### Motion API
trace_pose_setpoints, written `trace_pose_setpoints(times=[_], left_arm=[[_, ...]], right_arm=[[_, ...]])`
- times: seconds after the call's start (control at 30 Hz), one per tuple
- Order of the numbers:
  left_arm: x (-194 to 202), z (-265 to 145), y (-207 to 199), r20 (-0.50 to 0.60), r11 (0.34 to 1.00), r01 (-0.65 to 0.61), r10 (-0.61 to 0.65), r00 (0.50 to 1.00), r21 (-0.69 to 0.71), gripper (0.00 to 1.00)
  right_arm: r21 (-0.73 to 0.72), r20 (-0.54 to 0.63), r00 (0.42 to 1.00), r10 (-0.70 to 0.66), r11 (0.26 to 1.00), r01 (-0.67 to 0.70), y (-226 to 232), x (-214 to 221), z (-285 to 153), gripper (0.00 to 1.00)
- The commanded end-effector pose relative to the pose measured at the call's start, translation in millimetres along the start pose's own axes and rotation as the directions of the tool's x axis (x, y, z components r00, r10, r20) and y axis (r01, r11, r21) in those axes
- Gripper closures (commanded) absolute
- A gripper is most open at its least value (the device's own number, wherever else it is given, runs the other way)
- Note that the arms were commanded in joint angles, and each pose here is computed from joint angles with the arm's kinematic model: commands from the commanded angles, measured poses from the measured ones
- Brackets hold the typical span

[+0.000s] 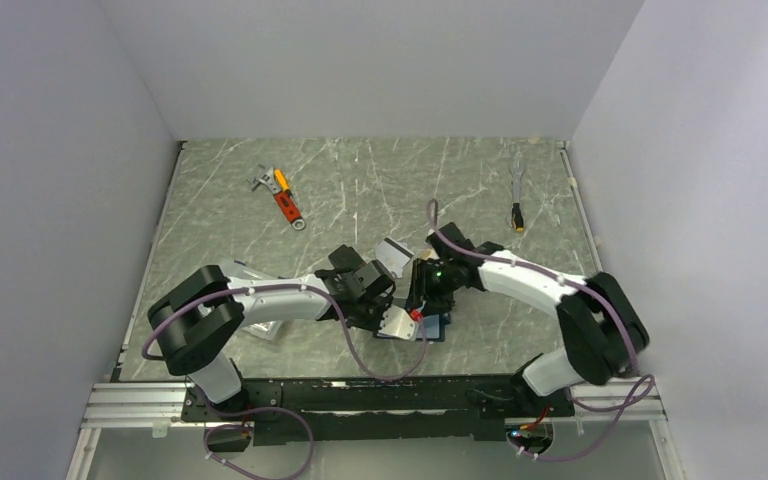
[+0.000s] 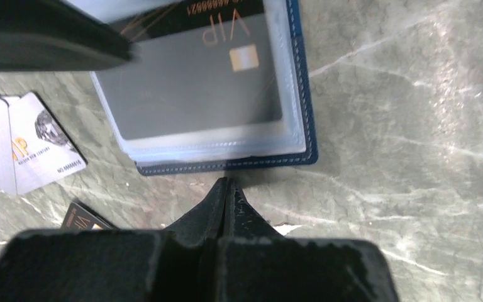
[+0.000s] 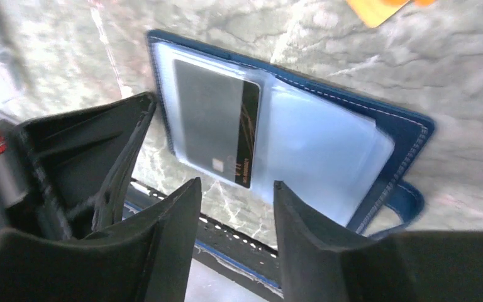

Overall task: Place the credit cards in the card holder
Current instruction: Insert the credit card into the card holder.

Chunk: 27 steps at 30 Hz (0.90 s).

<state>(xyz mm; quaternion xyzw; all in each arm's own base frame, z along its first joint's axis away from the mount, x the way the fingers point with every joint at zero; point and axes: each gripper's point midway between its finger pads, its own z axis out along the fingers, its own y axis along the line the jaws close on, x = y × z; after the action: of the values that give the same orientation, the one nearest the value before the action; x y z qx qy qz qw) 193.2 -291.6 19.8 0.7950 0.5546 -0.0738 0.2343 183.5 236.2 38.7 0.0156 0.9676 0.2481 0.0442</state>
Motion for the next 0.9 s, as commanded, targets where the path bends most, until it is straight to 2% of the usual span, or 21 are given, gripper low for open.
trace_pose_setpoints(times=[0.0,0.13,0.27,0.43,0.57,0.87], left_arm=[[-9,-22,16,0.07,0.997,0.077,-0.076,0.995,-0.012,1.0],[-6,-29,17,0.088,0.995,0.098,-0.095,0.992,-0.021,1.0],[-9,-31,15,0.101,0.995,0.103,-0.102,0.99,-0.009,1.0],[-16,-30,15,0.12,0.994,0.107,-0.108,0.987,0.012,1.0],[-22,-28,16,0.125,0.996,0.092,-0.093,0.988,0.015,1.0],[-15,1,7,0.04,0.999,0.022,-0.024,0.999,0.045,1.0]], right_arm=[[-0.042,0.129,0.992,-0.006,0.999,0.012,5,-18,-46,0.45],[-0.066,0.194,0.98,0.047,0.997,-0.035,-12,-10,-69,0.32],[-0.115,0.219,0.971,0.096,0.991,-0.072,-28,12,-67,0.24],[-0.205,0.205,0.967,0.152,0.973,-0.109,-35,27,-48,0.22],[-0.221,0.189,0.968,0.168,0.967,-0.125,-43,32,-34,0.22],[-0.328,0.183,0.96,0.214,0.933,-0.146,-43,27,-11,0.23]])
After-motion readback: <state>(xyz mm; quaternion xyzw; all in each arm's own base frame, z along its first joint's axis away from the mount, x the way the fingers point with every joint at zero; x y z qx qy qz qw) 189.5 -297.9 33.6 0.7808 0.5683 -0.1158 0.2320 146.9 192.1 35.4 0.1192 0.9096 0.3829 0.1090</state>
